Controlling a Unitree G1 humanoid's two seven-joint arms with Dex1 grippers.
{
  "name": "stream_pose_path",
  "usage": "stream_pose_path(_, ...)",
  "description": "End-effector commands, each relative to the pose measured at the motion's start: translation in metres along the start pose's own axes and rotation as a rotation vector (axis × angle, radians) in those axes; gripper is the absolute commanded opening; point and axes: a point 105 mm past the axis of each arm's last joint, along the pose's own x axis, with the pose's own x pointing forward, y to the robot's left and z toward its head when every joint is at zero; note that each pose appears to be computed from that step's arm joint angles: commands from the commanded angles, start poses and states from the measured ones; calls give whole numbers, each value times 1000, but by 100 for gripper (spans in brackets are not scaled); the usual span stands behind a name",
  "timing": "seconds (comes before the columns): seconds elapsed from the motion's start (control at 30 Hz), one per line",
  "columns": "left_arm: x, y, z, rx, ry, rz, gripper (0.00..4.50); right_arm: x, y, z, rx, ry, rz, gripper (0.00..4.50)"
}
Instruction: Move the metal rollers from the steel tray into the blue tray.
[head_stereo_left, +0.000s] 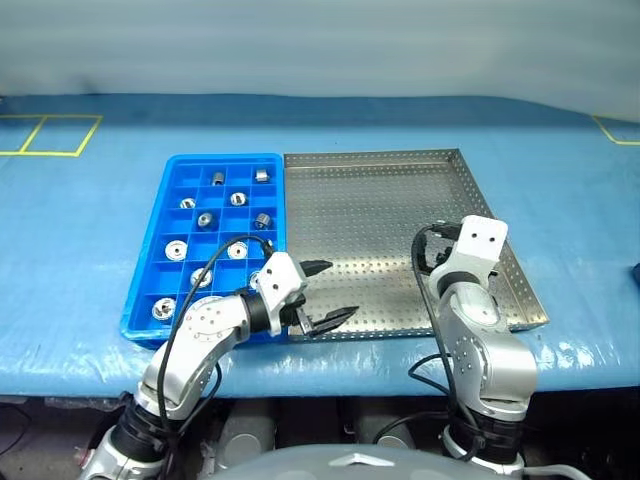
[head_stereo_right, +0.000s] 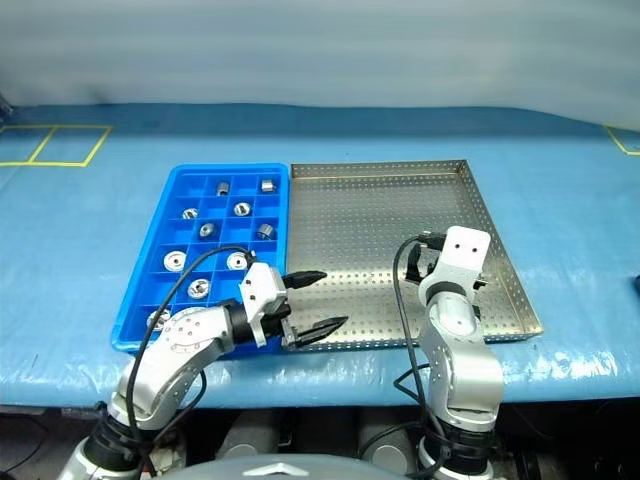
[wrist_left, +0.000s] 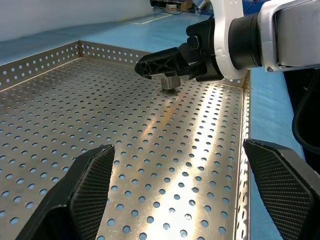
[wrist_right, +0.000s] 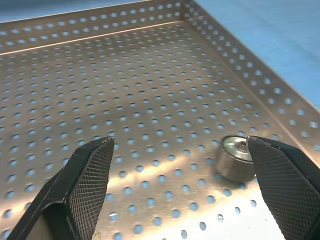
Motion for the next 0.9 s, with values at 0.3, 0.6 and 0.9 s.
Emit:
stream_pose_path(0.3, 3, -6, 7, -2, -40, -26, 450, 19, -18, -17, 145, 29, -157, 447)
stream_pose_path(0.6, 2, -5, 7, -6, -39, -13, 450, 33, -14, -20, 137, 38, -123, 447)
stream_pose_path(0.9, 2, -5, 6, -8, -38, -15, 450, 41, -10, -22, 120, 34, -145, 447)
